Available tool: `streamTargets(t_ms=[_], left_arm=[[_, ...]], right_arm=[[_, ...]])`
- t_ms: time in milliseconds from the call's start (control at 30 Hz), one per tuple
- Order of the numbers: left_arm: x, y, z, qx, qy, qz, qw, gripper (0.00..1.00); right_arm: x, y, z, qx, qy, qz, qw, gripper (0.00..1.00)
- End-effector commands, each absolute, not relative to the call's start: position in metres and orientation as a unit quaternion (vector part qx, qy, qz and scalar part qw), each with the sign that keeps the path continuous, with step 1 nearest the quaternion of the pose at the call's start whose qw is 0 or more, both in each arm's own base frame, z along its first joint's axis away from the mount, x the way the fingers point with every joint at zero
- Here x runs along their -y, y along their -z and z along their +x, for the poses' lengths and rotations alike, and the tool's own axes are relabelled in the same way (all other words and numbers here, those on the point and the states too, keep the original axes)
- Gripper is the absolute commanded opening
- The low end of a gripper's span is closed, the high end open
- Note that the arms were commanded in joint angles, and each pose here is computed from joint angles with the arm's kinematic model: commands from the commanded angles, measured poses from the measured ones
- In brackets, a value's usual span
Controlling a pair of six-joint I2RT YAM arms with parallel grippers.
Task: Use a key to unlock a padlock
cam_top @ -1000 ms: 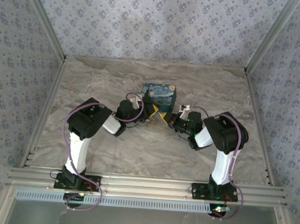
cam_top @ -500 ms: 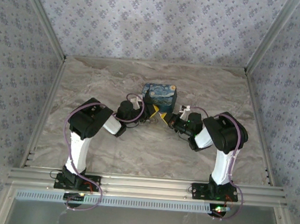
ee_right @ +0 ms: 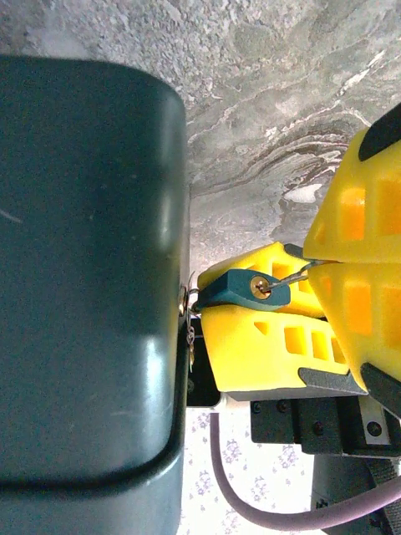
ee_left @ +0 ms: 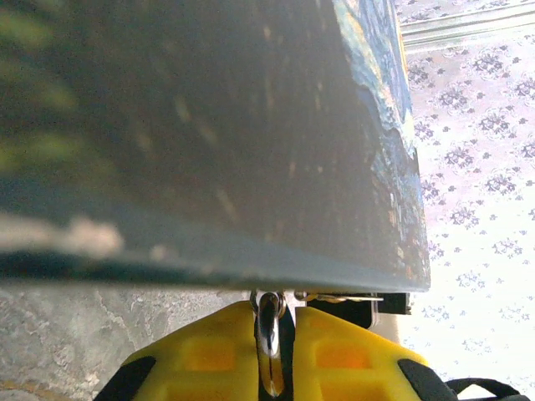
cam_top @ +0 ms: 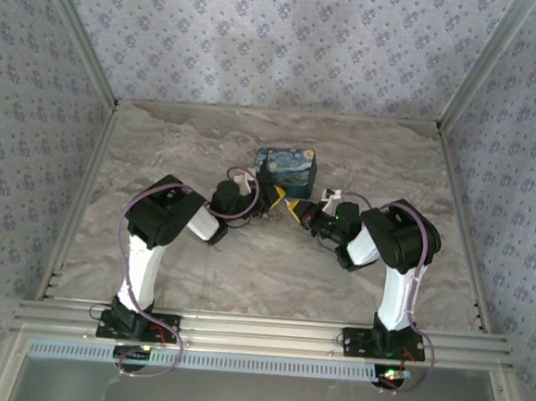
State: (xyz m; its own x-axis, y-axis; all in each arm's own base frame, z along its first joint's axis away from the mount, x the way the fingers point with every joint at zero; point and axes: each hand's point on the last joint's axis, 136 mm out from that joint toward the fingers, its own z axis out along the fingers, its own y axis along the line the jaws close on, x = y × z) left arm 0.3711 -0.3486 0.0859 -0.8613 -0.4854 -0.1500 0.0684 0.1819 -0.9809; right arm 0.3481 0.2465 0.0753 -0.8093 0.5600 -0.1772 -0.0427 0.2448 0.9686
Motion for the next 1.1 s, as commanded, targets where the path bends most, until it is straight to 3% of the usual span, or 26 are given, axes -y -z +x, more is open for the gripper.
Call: streamTargets(t_ms=[0, 433, 800, 1067], left_arm=[[0.372, -0.114, 0.356, -0.707, 0.667, -0.093, 0.214, 0.00], [0.373, -0.114, 0.351, -0.708, 0.669, -0.088, 0.208, 0.00], [0.373, -0.116, 0.355, -0.705, 0.670, -0.093, 0.212, 0.00], [0.372, -0.115, 0.355, -0.704, 0.671, -0.093, 0.212, 0.00]], right_arm=[[-0.248, -0.086, 0.358, -0.730, -0.600, 0.189, 0.267, 0.00], [-0.225, -0.076, 0.363, -0.739, -0.581, 0.203, 0.275, 0.00], [-0.246, -0.073, 0.355, -0.762, -0.569, 0.154, 0.269, 0.00], [-0.239, -0.080, 0.359, -0.745, -0.582, 0.190, 0.266, 0.00]])
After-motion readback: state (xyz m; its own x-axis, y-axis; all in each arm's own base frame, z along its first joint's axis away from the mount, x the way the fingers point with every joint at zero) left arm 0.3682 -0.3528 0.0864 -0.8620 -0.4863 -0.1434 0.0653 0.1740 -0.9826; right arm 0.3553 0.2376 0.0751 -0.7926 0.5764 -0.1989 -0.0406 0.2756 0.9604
